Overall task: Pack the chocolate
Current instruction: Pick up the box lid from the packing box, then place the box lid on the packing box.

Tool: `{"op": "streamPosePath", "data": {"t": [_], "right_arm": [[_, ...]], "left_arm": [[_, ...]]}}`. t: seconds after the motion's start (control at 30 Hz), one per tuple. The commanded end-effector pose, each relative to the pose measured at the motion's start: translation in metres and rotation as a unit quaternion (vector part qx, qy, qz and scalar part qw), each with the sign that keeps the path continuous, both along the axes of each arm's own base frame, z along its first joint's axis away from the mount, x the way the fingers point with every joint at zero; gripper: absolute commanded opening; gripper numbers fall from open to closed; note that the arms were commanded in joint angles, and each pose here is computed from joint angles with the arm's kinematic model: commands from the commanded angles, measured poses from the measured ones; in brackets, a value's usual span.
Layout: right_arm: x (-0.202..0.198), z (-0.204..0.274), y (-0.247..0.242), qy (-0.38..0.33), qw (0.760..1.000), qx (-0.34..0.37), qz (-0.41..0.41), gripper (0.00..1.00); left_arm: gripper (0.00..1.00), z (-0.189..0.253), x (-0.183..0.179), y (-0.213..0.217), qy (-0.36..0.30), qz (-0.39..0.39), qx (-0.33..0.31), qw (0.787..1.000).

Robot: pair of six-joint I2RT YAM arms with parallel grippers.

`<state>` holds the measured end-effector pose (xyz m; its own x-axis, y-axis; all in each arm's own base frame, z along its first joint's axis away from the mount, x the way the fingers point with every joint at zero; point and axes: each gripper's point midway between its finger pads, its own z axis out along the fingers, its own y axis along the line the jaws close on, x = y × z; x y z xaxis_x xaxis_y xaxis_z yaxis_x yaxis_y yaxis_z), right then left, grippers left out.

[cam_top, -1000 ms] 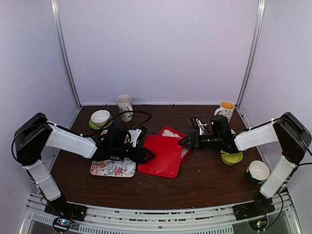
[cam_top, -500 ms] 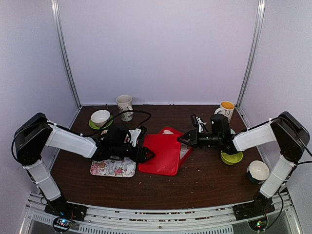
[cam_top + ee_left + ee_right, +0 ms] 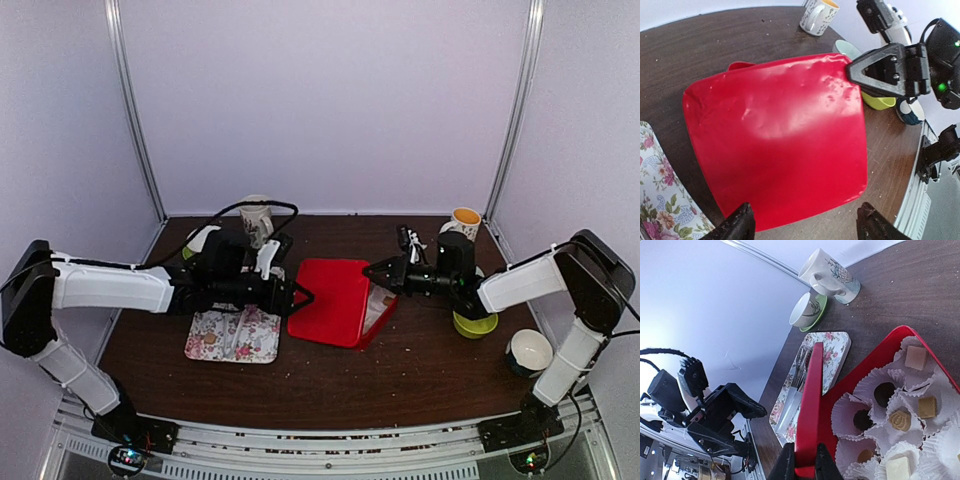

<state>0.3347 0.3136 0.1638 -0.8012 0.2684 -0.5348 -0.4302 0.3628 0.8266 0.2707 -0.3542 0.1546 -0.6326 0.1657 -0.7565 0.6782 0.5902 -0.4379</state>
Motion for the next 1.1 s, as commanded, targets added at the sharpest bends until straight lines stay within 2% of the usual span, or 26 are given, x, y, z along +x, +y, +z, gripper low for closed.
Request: {"op": "streamPosePath", "data": {"t": [0.0, 0.17, 0.3, 0.63, 0.9, 1.07], "right_arm": [[0.011, 0.053, -0.005, -0.058, 0.996, 0.057, -0.040, 0.00], [0.017, 0.055, -0.025, -0.061, 0.991, 0.060, -0.102, 0.00], [0.021, 0.037, -0.039, -0.039, 0.989, 0.046, -0.132, 0.00], [0.022, -0.011, -0.060, 0.020, 0.985, 0.061, -0.161, 0.00], [0.021, -0.035, -0.077, 0.038, 0.979, 0.072, -0.185, 0.01], [0.026, -0.044, -0.085, 0.039, 0.980, 0.054, -0.188, 0.06]], "left_arm": [[0.73, 0.014, -0.014, 0.002, -0.003, -0.021, -0.014, 1.000], [0.73, 0.001, -0.024, 0.006, 0.032, -0.020, -0.019, 0.999], [0.71, -0.009, -0.029, 0.003, 0.068, -0.017, -0.038, 0.997], [0.67, -0.047, -0.019, -0.001, 0.131, 0.009, 0.006, 0.991], [0.72, -0.052, 0.006, 0.022, 0.109, 0.056, 0.016, 0.992], [0.74, -0.056, 0.014, 0.027, 0.063, 0.036, 0.093, 0.993]]}}
